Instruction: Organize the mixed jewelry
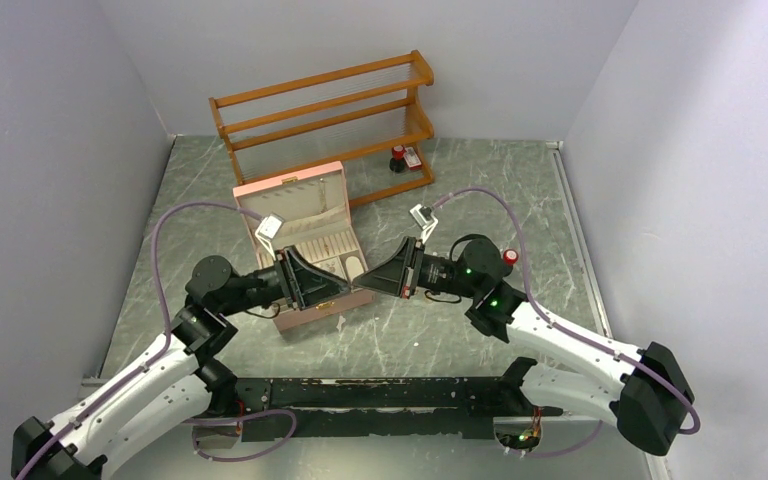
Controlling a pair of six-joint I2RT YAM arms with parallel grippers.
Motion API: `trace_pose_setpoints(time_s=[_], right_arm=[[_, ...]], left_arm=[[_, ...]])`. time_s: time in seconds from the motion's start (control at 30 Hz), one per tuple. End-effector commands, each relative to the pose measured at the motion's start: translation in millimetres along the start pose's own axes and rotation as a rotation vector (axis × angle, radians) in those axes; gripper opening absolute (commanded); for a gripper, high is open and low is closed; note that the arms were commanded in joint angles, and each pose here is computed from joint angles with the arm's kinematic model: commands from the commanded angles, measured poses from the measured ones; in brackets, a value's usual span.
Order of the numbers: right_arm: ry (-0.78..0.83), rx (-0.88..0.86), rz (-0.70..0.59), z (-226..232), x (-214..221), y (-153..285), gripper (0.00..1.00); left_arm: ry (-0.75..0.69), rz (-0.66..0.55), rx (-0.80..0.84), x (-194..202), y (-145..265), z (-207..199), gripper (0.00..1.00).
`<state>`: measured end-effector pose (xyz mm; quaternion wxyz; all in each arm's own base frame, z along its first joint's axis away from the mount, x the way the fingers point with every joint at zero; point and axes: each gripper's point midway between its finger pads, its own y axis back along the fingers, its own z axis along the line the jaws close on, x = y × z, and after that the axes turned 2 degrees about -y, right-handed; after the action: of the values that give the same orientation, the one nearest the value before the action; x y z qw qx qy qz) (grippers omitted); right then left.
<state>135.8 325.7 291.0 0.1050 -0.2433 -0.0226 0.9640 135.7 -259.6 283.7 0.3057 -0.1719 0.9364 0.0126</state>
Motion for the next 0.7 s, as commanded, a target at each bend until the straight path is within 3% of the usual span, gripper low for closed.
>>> trace_pose_setpoints(time_s=[0.0, 0.67], right_arm=[[0.023, -0.053, 0.002, 19, -7, -4, 0.0], [0.004, -0.026, 0.008, 9, -3, -4, 0.0]], left_arm=[[-0.029, 0.003, 0.127, -1, 2, -24, 0.59], [-0.072, 0.063, 0.103, 9, -6, -18, 0.34]])
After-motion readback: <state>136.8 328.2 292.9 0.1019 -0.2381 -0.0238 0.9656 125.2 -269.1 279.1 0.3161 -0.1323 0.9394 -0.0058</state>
